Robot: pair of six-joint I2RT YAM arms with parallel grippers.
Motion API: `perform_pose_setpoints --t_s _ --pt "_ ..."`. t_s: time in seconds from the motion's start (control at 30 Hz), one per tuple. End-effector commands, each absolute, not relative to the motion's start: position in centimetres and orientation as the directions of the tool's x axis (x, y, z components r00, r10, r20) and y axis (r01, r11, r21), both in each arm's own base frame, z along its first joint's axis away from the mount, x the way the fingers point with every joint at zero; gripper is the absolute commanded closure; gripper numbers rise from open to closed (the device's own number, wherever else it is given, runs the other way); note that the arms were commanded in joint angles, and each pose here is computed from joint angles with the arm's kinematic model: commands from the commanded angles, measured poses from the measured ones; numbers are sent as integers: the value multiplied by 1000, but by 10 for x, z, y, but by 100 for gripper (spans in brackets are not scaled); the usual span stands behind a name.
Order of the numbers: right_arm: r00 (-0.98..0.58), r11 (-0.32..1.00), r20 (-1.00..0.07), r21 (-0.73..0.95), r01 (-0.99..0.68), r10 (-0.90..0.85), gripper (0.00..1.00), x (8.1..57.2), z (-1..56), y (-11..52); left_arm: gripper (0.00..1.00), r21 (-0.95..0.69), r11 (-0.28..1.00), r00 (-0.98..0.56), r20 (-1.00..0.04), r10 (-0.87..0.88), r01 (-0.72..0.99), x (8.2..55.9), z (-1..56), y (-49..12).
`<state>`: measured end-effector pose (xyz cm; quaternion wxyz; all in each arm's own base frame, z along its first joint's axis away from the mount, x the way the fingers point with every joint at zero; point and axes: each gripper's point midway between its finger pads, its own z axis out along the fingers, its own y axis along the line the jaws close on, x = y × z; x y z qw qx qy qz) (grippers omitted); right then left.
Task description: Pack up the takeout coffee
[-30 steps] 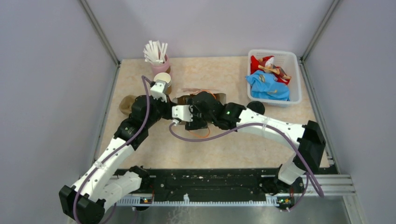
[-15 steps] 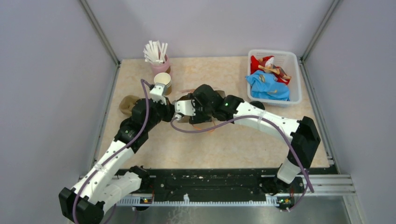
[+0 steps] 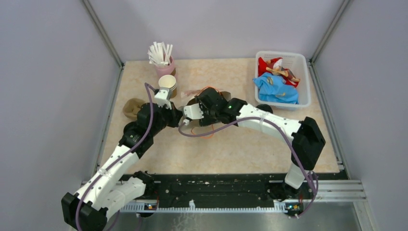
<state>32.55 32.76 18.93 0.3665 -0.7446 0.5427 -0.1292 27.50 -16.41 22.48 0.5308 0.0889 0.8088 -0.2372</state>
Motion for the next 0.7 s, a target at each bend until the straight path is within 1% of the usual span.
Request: perform_pose_setpoints --t_s 0.0,0.17,0.53,0.67 --pt "364 -94 -192 -764 -638 -911 39 355 202 328 100 -322 855 -448 -886 -121 406 271 222 -170" --pt "388 -89 -230 -753 -652 -893 39 356 197 330 100 -331 849 -452 -883 -125 413 269 222 -171" --pt "386 -114 -169 -784 -610 -907 39 374 195 318 100 -325 851 -442 -888 -125 411 270 227 -170" --pt "381 -110 -178 -774 -624 -907 39 377 192 317 100 -332 852 -447 -885 -133 404 271 228 -171"
